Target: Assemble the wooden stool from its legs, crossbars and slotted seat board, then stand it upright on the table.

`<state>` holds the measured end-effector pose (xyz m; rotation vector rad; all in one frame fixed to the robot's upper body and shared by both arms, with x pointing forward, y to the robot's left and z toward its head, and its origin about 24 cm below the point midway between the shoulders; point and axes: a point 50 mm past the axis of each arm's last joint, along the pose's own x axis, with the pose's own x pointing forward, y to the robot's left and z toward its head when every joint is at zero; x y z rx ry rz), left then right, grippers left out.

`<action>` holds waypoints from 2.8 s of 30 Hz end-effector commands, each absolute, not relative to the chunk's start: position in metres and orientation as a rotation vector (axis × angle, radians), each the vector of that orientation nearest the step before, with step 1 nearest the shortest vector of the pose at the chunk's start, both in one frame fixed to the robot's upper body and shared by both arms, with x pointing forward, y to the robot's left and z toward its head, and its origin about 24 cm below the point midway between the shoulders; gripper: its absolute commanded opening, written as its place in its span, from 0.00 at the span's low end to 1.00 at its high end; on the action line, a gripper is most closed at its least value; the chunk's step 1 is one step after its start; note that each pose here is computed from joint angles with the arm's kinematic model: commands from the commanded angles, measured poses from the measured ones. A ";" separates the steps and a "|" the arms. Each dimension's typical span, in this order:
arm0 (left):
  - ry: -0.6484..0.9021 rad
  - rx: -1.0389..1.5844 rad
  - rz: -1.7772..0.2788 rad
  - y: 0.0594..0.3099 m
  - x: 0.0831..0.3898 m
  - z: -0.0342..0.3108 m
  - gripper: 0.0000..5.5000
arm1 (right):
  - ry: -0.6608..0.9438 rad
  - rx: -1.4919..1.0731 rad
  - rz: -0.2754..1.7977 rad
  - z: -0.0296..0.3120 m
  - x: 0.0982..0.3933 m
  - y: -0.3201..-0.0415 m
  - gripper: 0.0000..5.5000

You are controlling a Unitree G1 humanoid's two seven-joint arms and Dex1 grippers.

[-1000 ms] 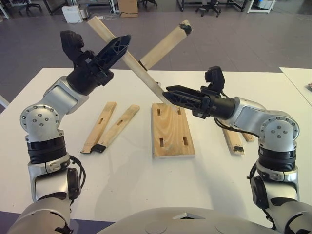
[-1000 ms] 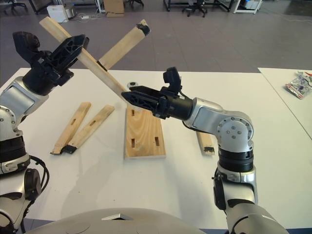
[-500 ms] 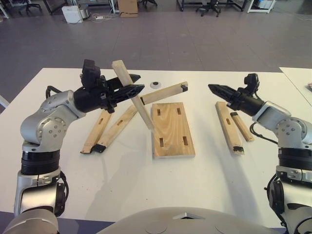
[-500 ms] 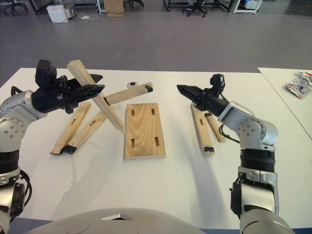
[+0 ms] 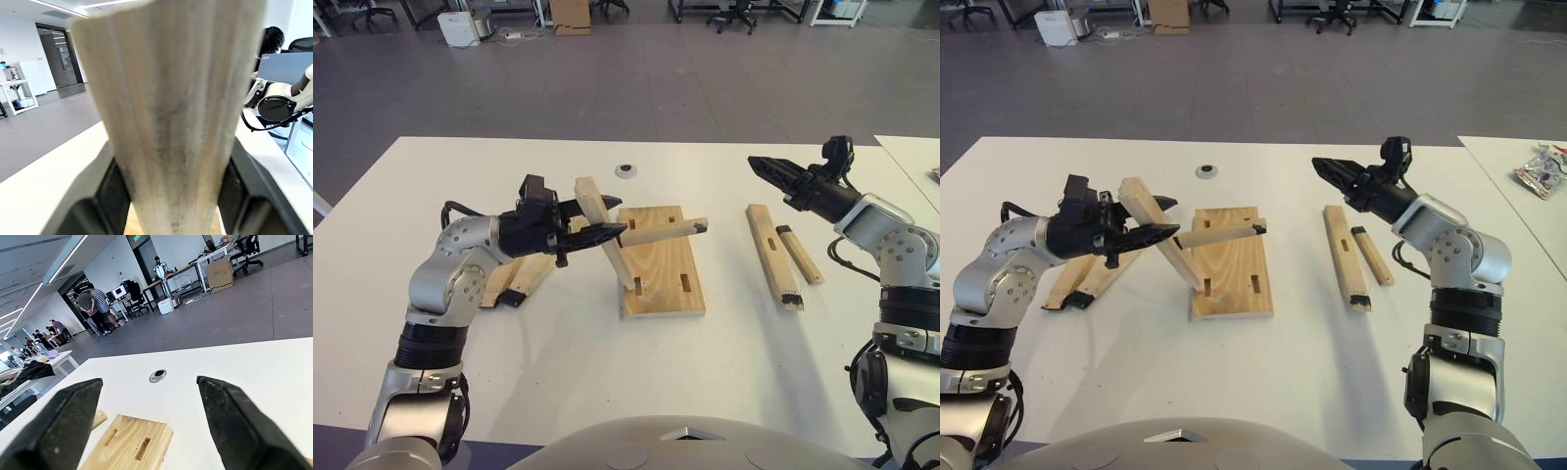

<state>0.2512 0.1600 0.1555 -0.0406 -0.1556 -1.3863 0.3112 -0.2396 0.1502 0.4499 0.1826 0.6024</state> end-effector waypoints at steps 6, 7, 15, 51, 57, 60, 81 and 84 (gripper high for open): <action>-0.103 -0.019 -1.412 0.158 0.245 0.141 0.37 | 0.148 0.446 0.625 0.158 0.315 -0.235 0.66; -0.096 -0.019 -1.419 0.158 0.244 0.140 0.37 | 0.149 0.447 0.627 0.158 0.315 -0.235 0.66; -0.084 0.015 -1.452 0.157 0.239 0.140 0.37 | 0.152 0.453 0.633 0.155 0.314 -0.232 0.66; 0.324 0.315 -0.863 0.224 0.214 0.033 0.85 | 0.146 0.500 0.641 0.150 0.305 -0.216 0.66; 0.251 0.327 -0.595 0.241 0.230 0.027 0.85 | 0.161 0.505 0.657 0.146 0.304 -0.210 0.66; 0.194 0.276 -0.594 0.237 0.232 0.032 0.85 | 0.166 0.509 0.659 0.144 0.302 -0.208 0.66; 0.644 0.270 -0.619 0.260 0.237 0.026 0.62 | 0.187 0.541 0.636 0.135 0.295 -0.201 0.66; 0.685 0.263 -0.634 0.262 0.237 0.028 0.51 | 0.188 0.545 0.632 0.134 0.294 -0.199 0.66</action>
